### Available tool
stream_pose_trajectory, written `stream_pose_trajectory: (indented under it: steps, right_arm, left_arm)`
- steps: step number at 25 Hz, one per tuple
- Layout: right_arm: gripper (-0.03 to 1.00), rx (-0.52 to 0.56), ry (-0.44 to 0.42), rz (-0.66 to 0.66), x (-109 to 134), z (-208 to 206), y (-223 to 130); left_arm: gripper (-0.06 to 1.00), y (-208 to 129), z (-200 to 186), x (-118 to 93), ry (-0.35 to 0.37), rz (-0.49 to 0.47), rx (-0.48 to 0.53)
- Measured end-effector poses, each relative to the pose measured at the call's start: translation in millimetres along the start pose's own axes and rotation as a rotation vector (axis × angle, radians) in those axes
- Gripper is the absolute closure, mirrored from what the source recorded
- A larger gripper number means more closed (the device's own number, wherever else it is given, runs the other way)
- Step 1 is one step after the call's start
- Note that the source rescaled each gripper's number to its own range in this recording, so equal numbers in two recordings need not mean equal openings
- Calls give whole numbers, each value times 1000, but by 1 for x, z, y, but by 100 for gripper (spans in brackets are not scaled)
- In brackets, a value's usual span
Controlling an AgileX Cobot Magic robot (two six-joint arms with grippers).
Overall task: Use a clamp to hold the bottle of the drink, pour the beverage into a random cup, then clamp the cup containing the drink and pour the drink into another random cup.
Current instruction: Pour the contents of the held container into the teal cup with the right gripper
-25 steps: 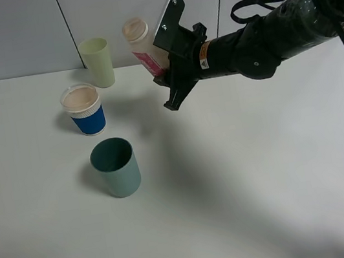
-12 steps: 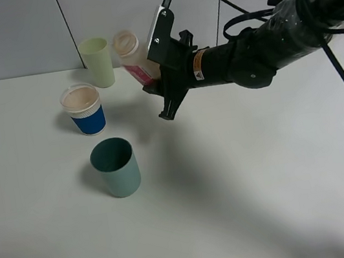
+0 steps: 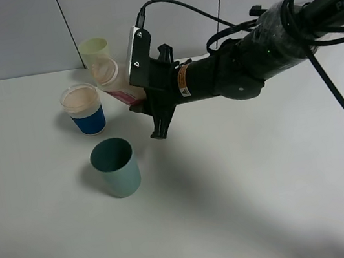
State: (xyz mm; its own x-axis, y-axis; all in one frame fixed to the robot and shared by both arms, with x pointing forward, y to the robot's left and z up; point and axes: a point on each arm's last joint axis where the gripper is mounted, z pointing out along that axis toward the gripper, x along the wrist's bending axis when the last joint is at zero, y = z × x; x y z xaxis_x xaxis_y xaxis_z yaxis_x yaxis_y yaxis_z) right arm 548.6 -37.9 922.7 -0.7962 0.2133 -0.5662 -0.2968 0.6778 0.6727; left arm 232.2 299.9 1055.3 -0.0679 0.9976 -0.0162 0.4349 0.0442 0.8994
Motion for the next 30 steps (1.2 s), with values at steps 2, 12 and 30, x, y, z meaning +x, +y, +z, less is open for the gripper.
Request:
stream_pose_trajectory:
  steps: [2,12,30]
  right_arm:
    - [96,15,8,-17,2,0,0]
    - [96,51,45,-101,6,1,-3]
    - [96,77,109,-286,12,0,-6]
  left_arm:
    - [7,0,0,0,0,0,0]
    - [7,0,0,0,0,0,0]
    - [7,0,0,0,0,0,0]
